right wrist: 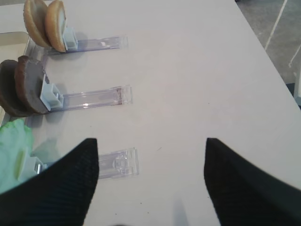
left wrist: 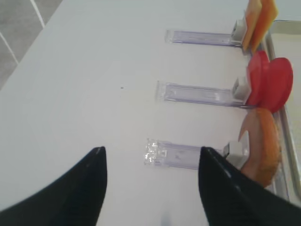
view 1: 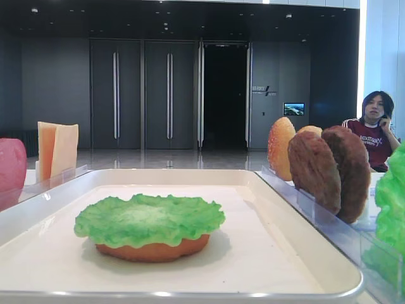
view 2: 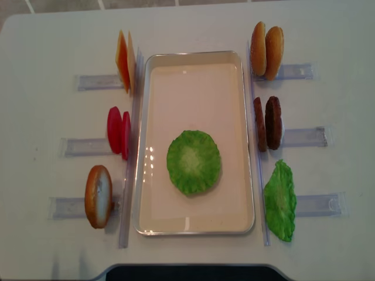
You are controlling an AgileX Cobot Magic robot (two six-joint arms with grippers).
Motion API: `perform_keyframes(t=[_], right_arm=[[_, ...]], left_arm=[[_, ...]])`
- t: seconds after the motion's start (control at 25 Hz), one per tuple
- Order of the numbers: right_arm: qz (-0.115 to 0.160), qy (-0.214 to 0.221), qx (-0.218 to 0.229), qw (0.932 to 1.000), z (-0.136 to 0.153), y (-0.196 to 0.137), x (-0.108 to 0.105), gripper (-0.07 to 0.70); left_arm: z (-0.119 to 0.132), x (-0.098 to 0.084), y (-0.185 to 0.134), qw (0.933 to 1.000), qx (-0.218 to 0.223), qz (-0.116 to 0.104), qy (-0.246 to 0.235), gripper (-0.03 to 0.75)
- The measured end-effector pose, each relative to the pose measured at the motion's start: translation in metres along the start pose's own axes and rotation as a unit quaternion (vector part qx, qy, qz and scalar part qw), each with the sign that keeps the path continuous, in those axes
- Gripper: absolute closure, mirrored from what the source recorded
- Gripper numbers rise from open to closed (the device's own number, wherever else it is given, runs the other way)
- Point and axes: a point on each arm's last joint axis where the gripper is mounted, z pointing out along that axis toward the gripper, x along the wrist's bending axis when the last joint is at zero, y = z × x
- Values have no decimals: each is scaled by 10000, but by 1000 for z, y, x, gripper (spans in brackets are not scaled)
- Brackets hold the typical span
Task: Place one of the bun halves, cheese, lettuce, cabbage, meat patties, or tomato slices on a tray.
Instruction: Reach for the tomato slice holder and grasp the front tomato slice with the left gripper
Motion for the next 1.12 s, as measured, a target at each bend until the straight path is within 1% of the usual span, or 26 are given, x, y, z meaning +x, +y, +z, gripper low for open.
perform_keyframes(t=[0.08, 0.16, 0.32, 0.48, 0.56, 0.76, 0.96, 1.12], right_arm=[[0, 0, 0, 10000, 0, 0, 0, 146], [0, 0, 0, 10000, 0, 0, 0, 146], [0, 0, 0, 10000, 0, 0, 0, 146], [0, 0, 0, 10000, 0, 0, 0, 146], [0, 0, 0, 10000, 0, 0, 0, 146], [-2, 0, 0, 10000, 0, 0, 0, 146], [-2, 0, 0, 10000, 0, 0, 0, 146], [-2, 0, 0, 10000, 0, 0, 0, 146]], left_arm=[[0, -2, 1, 9999, 64, -51, -104, 247], [-1, -2, 6, 9996, 243, -53, -123, 247], [-6, -2, 29, 9974, 709, -39, -105, 247], [1, -4, 58, 9913, 1312, 4, -66, 247], [11, -5, 71, 9873, 1590, 26, -64, 247], [34, -9, 93, 9774, 2109, 32, -119, 247], [62, -12, 104, 9630, 2693, 106, -62, 247], [84, -15, 106, 9498, 3129, 0, 5, 247]])
